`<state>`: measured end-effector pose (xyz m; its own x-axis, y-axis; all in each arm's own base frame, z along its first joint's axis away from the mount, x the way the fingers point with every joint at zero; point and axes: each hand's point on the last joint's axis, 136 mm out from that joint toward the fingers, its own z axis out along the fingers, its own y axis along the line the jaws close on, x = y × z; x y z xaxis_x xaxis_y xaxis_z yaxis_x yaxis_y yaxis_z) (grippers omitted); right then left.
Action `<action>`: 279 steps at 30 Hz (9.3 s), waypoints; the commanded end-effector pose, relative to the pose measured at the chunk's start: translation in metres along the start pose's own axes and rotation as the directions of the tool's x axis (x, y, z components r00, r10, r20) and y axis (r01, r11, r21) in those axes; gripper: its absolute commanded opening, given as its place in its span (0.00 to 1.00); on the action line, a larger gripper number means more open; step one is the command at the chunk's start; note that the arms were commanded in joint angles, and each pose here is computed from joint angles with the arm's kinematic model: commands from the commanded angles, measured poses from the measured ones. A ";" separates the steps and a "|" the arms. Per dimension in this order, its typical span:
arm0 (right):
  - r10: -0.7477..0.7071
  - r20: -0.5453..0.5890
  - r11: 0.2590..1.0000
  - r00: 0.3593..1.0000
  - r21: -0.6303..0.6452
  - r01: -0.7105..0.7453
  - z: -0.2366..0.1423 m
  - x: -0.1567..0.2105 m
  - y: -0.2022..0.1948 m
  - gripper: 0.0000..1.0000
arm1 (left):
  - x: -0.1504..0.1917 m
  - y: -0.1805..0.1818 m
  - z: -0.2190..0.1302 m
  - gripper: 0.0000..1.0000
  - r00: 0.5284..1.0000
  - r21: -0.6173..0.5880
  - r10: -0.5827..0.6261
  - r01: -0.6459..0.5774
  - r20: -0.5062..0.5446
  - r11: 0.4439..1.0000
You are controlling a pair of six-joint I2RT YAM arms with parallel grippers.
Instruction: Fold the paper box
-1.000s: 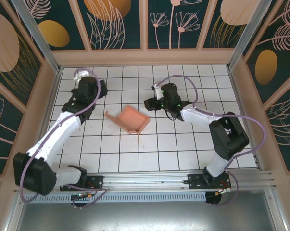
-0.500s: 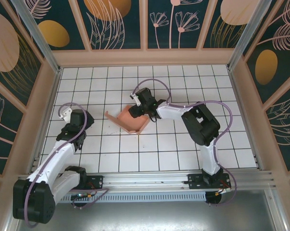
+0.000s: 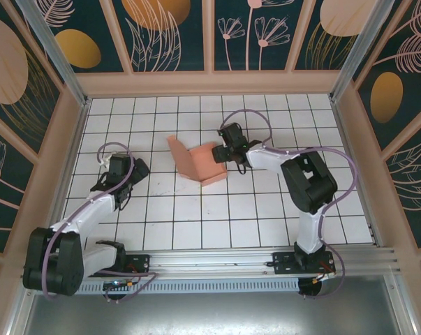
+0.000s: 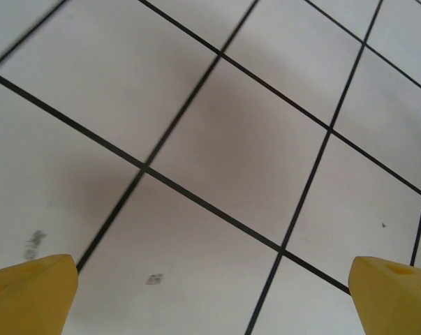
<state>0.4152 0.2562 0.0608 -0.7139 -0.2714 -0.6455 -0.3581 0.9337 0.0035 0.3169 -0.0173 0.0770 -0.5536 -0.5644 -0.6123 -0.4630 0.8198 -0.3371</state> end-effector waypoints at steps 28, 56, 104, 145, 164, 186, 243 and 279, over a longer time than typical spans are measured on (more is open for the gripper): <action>0.347 0.038 0.923 0.937 -0.191 -0.334 -0.069 0.055 -0.046 0.70 | 0.056 -0.222 0.056 0.71 0.887 0.568 0.377 -0.172 -0.266 0.805; 0.498 0.065 0.863 0.865 -0.137 -0.487 -0.090 0.072 -0.113 0.60 | -0.012 -0.280 0.034 0.93 0.916 0.408 0.391 -0.393 0.093 0.824; 0.217 0.186 0.951 0.958 -0.262 -0.165 -0.119 0.021 -0.065 0.55 | 0.013 -0.227 -0.039 0.63 0.380 0.479 0.924 -0.806 -0.030 0.347; 0.242 0.150 0.946 0.959 -0.258 -0.198 -0.109 0.029 -0.066 0.55 | 0.058 -0.231 -0.018 0.24 0.356 0.613 0.929 -0.714 -0.098 0.339; 0.245 0.140 0.944 0.959 -0.259 -0.203 -0.103 0.029 -0.066 0.55 | 0.055 -0.229 -0.019 0.29 0.347 0.599 0.933 -0.727 -0.101 0.335; 0.255 0.118 0.939 0.960 -0.267 -0.216 -0.096 0.036 -0.064 0.55 | 0.047 -0.233 -0.029 0.29 0.363 0.595 0.929 -0.732 -0.072 0.333; -0.314 0.249 0.916 0.916 -0.176 0.361 -0.158 -0.046 -0.007 0.63 | 0.048 -0.237 -0.032 0.00 0.332 0.619 0.943 -0.736 -0.023 0.274; -0.437 0.037 0.881 0.899 -0.181 0.436 -0.143 0.001 -0.022 0.37 | 0.054 -0.232 -0.049 0.00 0.392 0.657 0.920 -0.688 -0.021 0.308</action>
<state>0.3396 0.2013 0.1659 -0.4601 -0.6323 -0.6232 -0.7199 0.6766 -0.1550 0.3608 -0.2414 0.1477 -0.6638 0.5516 -0.5051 0.6916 0.7098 -0.1339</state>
